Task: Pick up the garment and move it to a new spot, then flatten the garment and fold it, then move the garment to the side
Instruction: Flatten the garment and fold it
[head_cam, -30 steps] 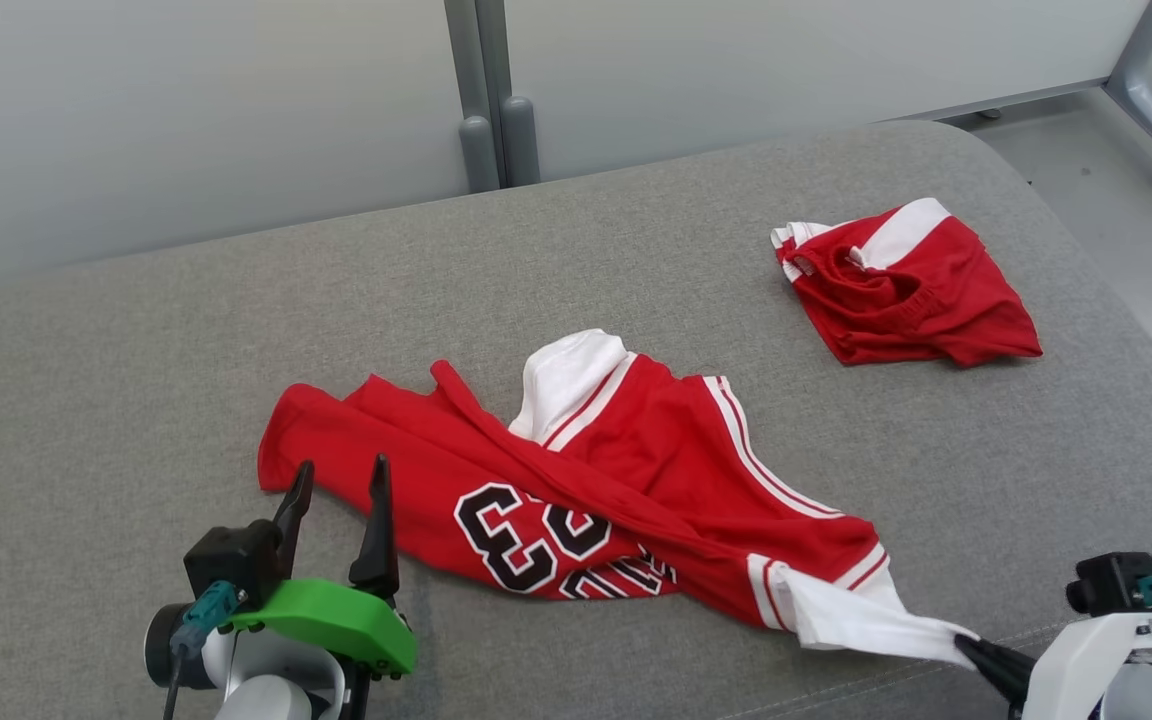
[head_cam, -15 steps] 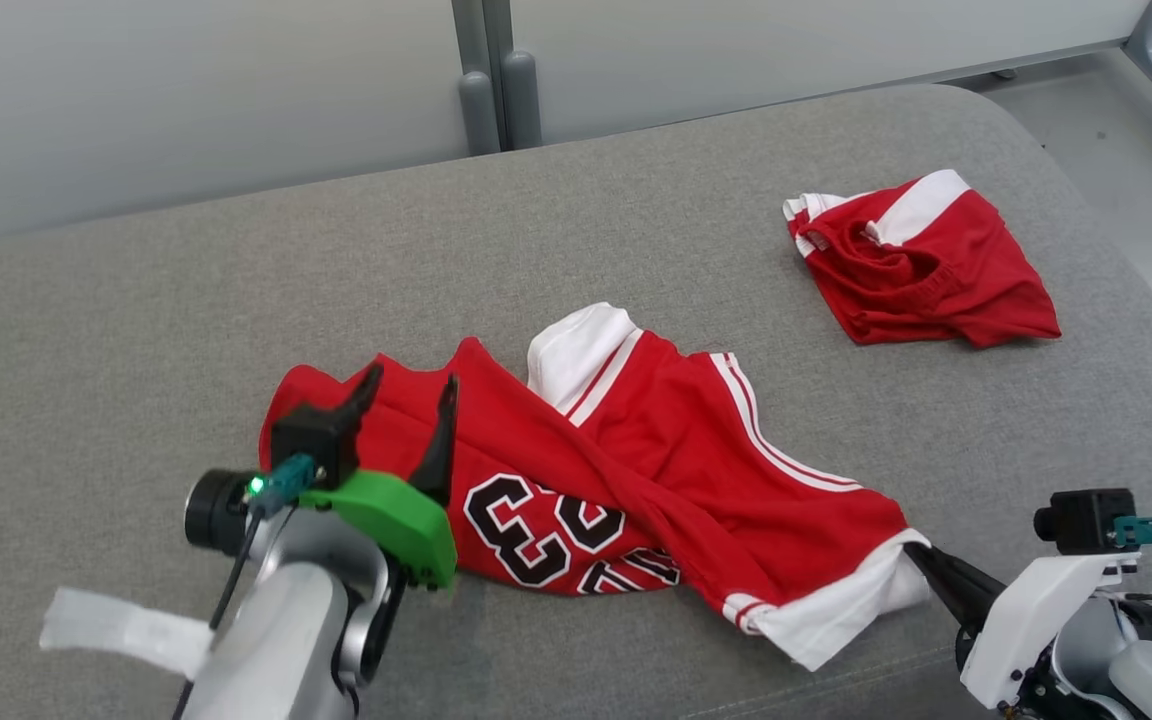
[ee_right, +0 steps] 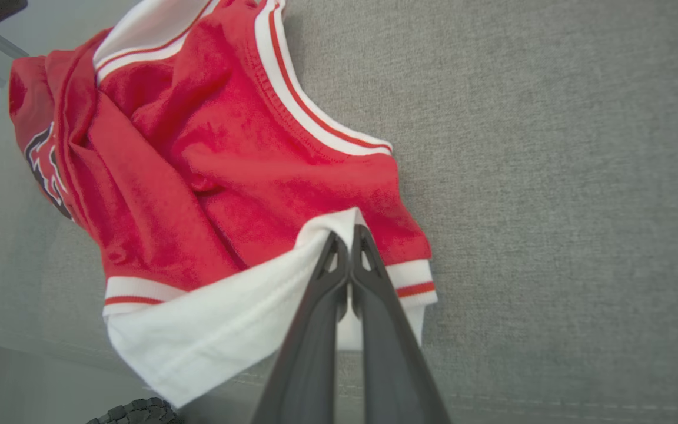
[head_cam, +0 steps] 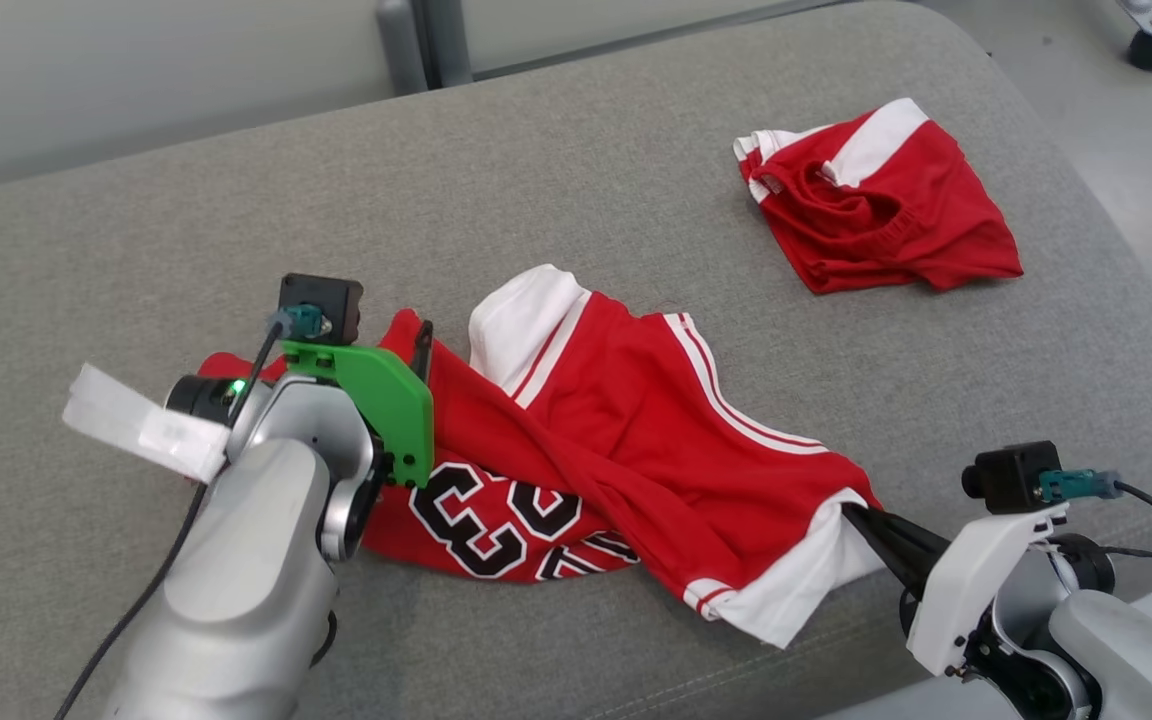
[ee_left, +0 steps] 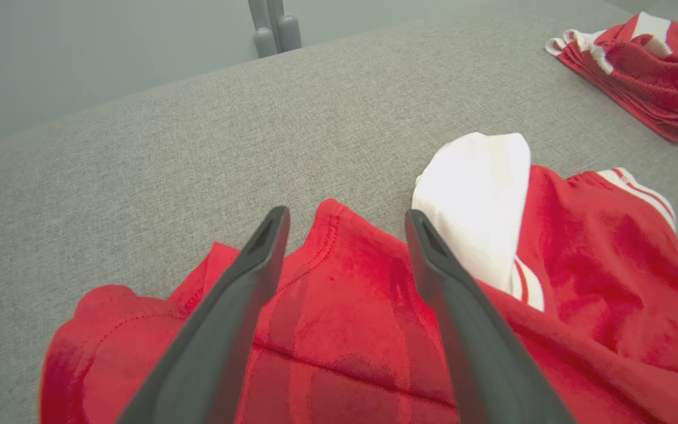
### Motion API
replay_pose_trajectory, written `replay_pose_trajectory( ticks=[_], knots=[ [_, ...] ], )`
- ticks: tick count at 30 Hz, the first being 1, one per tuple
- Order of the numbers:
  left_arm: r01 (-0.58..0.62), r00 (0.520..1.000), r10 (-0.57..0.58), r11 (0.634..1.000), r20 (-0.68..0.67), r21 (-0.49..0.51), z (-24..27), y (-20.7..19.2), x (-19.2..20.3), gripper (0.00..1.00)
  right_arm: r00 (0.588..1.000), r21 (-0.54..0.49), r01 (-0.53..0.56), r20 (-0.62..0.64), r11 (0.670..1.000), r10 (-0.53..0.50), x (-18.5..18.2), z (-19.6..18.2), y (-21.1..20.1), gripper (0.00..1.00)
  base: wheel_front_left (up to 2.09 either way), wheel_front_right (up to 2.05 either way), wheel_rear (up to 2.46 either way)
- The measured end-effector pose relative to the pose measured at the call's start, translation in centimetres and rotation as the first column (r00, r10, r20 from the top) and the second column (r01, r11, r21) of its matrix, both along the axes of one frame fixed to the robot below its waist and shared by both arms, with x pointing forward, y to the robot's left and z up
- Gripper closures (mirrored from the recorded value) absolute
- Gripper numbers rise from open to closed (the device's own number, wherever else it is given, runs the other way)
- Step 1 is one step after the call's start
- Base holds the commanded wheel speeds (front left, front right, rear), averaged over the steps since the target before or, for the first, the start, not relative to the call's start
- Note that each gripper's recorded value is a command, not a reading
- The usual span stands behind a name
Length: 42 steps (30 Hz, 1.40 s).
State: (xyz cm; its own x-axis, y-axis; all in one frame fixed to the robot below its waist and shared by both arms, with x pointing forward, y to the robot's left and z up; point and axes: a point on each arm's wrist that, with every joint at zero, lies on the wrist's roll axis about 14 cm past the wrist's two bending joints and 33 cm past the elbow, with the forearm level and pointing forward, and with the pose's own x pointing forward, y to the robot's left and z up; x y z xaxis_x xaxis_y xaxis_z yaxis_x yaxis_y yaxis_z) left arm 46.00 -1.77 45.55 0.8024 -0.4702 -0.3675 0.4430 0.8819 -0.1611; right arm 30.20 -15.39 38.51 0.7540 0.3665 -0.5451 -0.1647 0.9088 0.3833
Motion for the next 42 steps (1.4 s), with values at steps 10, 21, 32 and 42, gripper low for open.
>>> replay_pose_trajectory(
  ticks=[10, 21, 32, 42],
  knots=[
    [0.083, 0.983, -0.061, 0.989, -0.171, 0.126, -3.6, -2.4, 3.0, 0.0, 1.0, 0.017, 0.01, -0.016, 1.0, -0.01, 1.3, -0.8, 0.4, 1.0, 0.0, 0.0, 0.0],
    [0.17, 0.97, -0.109, 0.943, -0.219, 0.286, -6.9, -3.2, 3.7, 0.0, 0.994, -0.001, 0.087, -0.069, 0.996, -0.086, 1.0, -3.0, -1.2, 1.0, 0.0, 0.0, 0.0],
    [0.161, 0.974, -0.088, 0.918, -0.21, 0.362, -6.0, -1.9, 4.4, 0.29, 0.997, 0.022, 0.051, -0.061, 0.998, -0.05, 1.5, -3.3, 0.0, 1.0, 0.0, 0.0, 0.0],
    [0.173, 0.958, -0.075, 0.921, -0.276, 0.35, -7.1, -2.0, 3.7, 0.45, 0.997, 0.013, 0.053, -0.061, 0.999, -0.052, 1.6, -3.4, -0.4, 1.0, 0.0, 0.0, 0.0]
  ],
)
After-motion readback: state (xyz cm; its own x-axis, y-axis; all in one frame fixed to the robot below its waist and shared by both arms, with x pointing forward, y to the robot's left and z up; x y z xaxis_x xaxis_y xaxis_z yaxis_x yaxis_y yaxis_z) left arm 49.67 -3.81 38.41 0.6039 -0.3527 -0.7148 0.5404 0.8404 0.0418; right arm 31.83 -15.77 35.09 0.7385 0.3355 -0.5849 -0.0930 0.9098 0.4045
